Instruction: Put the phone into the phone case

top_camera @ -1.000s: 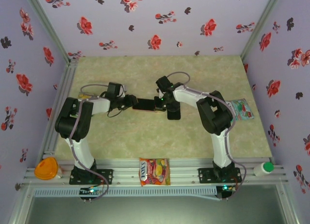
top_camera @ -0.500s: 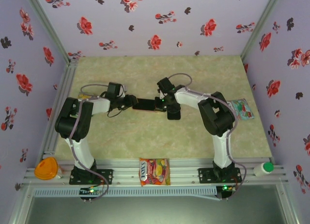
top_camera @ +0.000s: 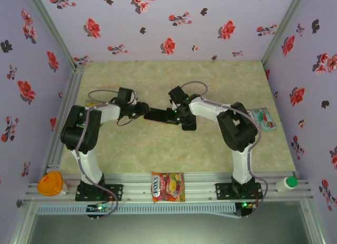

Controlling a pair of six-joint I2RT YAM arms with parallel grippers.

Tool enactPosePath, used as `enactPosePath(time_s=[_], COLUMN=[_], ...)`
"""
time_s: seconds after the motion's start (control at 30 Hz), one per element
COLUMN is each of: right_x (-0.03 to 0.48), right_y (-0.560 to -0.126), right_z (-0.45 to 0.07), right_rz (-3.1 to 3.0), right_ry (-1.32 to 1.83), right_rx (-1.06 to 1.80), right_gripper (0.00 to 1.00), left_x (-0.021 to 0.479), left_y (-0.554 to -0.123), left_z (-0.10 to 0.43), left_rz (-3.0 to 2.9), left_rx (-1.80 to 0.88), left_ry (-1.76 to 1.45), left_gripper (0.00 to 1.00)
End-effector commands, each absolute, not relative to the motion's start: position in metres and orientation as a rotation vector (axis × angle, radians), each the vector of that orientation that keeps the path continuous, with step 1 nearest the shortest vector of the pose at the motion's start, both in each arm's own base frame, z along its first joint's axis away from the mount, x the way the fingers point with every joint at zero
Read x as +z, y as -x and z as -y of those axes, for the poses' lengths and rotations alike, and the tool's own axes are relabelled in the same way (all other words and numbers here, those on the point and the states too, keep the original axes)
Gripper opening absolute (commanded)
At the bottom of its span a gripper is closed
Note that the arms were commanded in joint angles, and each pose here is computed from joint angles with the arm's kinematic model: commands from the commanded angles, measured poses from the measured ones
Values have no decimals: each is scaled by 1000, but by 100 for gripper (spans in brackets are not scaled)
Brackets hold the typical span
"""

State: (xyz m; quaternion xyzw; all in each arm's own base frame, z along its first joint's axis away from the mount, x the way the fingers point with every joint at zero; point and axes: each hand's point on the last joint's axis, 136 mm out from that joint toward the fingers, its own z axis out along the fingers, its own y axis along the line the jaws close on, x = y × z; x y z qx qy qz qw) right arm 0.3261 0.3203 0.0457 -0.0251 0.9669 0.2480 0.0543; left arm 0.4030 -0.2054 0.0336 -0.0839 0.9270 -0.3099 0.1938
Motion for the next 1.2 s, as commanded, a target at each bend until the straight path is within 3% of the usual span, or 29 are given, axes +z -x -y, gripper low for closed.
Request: enactPosePath(time_s=[0.0, 0.3, 0.67, 1.17], right_x=[78, 98, 80, 37], right_y=[-329, -361, -404, -407], right_z=[-326, -313, -301, -298], right_rz=[-2888, -2804, -2792, -2877], right_ry=[80, 70, 78, 47], right_rx=[812, 819, 701, 682], right_gripper=[8, 9, 5, 0], left_x=[33, 37, 35, 36], left_y=[-405, -415, -427, -433], left_z=[211, 214, 222, 223], left_rz=[-2610, -2602, -2604, -2596], left_rx=[-856, -860, -881, -880], left_ry=[183, 167, 159, 165], left_gripper=[41, 41, 41, 41])
